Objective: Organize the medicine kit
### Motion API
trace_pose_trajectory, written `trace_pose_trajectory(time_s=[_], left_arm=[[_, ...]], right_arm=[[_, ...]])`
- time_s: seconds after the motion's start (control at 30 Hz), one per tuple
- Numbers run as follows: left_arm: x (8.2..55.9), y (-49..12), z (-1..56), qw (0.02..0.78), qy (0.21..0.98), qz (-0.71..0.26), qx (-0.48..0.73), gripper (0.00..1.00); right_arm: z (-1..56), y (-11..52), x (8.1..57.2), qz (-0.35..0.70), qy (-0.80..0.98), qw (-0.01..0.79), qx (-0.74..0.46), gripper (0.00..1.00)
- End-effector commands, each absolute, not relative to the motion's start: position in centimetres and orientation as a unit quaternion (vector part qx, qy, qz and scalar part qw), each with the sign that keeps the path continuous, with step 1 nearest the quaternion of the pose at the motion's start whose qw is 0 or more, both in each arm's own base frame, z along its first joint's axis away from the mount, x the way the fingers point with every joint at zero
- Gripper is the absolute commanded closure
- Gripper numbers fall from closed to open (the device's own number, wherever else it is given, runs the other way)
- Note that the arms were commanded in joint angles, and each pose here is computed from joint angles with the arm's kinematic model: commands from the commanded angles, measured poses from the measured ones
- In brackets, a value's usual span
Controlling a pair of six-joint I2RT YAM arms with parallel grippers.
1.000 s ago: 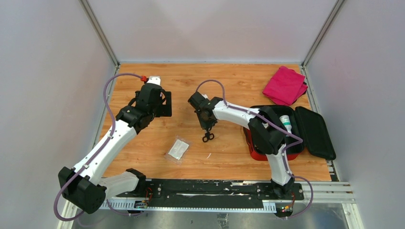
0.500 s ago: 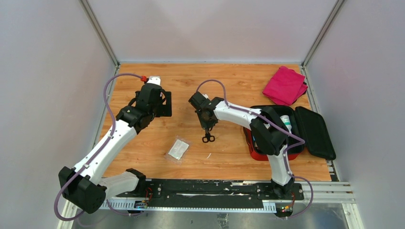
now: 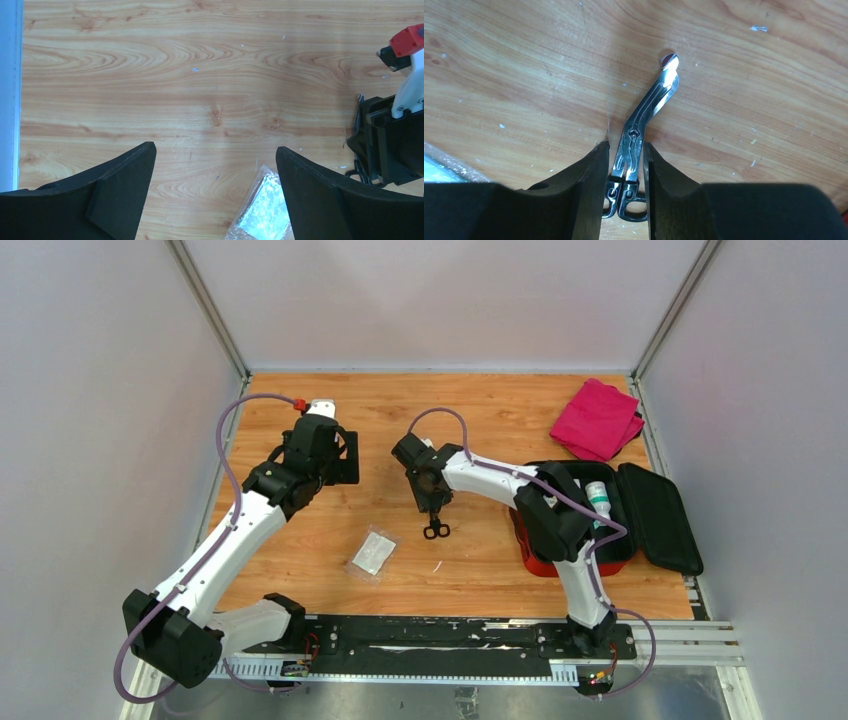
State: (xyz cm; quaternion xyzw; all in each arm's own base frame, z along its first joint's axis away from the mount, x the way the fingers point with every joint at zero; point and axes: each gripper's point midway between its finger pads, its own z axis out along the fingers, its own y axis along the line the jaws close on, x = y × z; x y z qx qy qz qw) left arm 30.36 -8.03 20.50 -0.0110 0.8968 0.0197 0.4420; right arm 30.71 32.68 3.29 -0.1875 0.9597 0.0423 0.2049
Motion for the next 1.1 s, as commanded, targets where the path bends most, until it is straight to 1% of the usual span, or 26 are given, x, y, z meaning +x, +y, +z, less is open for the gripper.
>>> trace_pose_trajectory(time_s=[0.0, 0.13, 0.2, 0.3, 0.43, 0.5, 0.57, 0.8, 0.93, 1.07], left_arm=[[30.6, -7.9, 20.2, 0.443, 0.896, 0.018, -0.014, 0.04], [30.5, -7.9, 20.1, 0.442, 0.897, 0.018, -0.014, 0.04], [30.5, -7.9, 20.2, 0.442, 0.897, 0.018, -0.014, 0.04], [30.5, -7.9, 20.2, 0.442, 0.897, 0.018, -0.015, 0.04], [30.6, -7.9, 20.1, 0.44, 0.898, 0.017, -0.014, 0.04], [30.6, -8.0, 19.9, 0.438, 0.899, 0.016, -0.014, 0.04], [30.6, -8.1, 19.9, 0.437, 0.899, 0.013, -0.013, 0.04], [30.5, -8.7, 19.3, 0.429, 0.903, -0.002, -0.01, 0.04], [30.0, -9.8, 18.6, 0.419, 0.907, -0.037, -0.011, 0.04], [29.1, -11.9, 16.7, 0.395, 0.913, -0.099, -0.021, 0.04]], right_arm=[[2.1, 32.5, 30.9, 0.026, 0.962, 0.193, -0.192, 0.63], [1.1, 31.8, 30.7, 0.008, 0.964, 0.182, -0.192, 0.66], [0.7, 31.4, 30.5, -0.001, 0.966, 0.175, -0.192, 0.71], [0.7, 31.0, 30.4, -0.007, 0.966, 0.175, -0.188, 0.84], [1.3, 30.6, 30.2, -0.007, 0.966, 0.181, -0.184, 0.95], [1.7, 30.7, 30.2, 0.0, 0.965, 0.186, -0.182, 0.98], [2.0, 30.8, 29.9, 0.013, 0.965, 0.189, -0.183, 1.0], [3.1, 30.9, 28.7, 0.045, 0.965, 0.189, -0.176, 1.0], [3.6, 30.5, 28.2, 0.052, 0.964, 0.194, -0.172, 1.0], [4.1, 30.3, 27.8, 0.063, 0.962, 0.201, -0.175, 1.0]])
